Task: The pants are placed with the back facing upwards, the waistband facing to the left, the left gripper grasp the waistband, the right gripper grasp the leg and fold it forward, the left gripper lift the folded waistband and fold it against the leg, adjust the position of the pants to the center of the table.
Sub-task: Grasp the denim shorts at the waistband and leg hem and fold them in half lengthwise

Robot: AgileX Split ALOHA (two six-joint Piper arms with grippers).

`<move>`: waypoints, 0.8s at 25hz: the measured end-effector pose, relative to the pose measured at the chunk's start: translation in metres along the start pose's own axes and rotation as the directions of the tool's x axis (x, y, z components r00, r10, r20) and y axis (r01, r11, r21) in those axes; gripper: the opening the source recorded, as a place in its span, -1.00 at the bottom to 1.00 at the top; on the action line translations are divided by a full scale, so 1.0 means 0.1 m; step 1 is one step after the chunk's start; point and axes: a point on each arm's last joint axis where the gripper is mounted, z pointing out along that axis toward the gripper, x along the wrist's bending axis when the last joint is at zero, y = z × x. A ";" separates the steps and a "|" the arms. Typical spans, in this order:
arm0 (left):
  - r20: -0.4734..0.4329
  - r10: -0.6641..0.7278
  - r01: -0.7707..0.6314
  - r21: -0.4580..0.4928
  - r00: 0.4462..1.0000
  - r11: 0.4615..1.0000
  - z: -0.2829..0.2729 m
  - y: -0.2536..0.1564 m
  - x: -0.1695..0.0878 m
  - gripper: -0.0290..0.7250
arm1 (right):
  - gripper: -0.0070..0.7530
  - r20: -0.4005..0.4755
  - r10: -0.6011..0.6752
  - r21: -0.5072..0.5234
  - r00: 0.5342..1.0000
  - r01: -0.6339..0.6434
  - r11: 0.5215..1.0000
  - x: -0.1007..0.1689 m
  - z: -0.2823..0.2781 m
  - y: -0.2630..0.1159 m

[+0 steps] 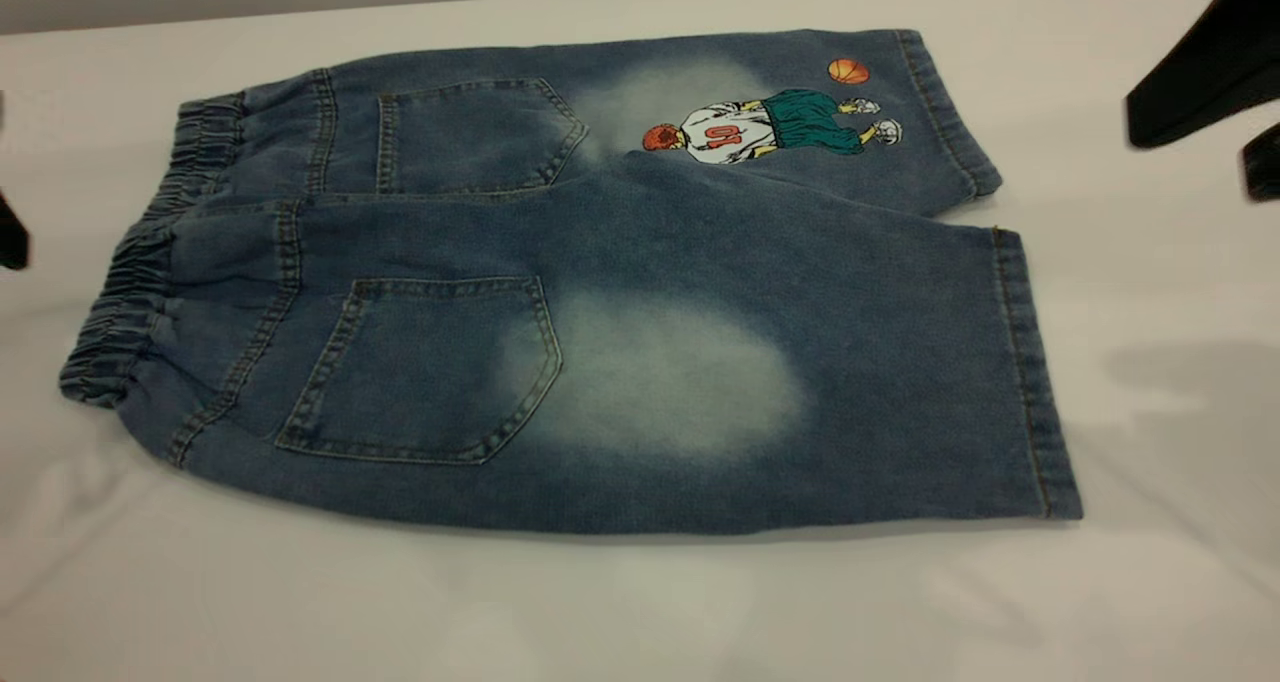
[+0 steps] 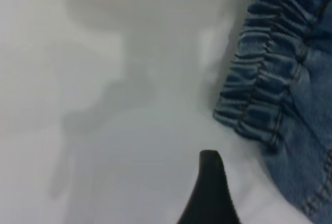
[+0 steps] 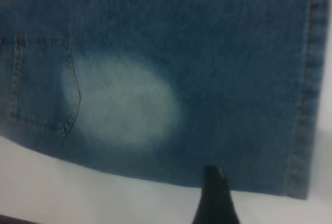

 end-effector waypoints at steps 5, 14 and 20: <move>-0.002 -0.015 0.015 0.076 1.000 0.997 0.29 0.12 -0.01 0.42 | 0.14 -0.035 0.005 0.012 0.999 -0.005 1.000 -0.01 0.12 0.02; 0.028 -0.021 0.016 0.157 0.999 0.987 0.71 0.17 -0.04 0.41 | 0.14 -0.047 -0.013 0.006 0.999 0.014 1.000 -0.01 0.13 0.03; 0.035 -0.038 0.031 0.178 0.999 0.983 0.86 0.14 -0.04 0.41 | 0.14 -0.045 -0.018 0.005 0.999 0.018 1.000 -0.01 0.13 0.03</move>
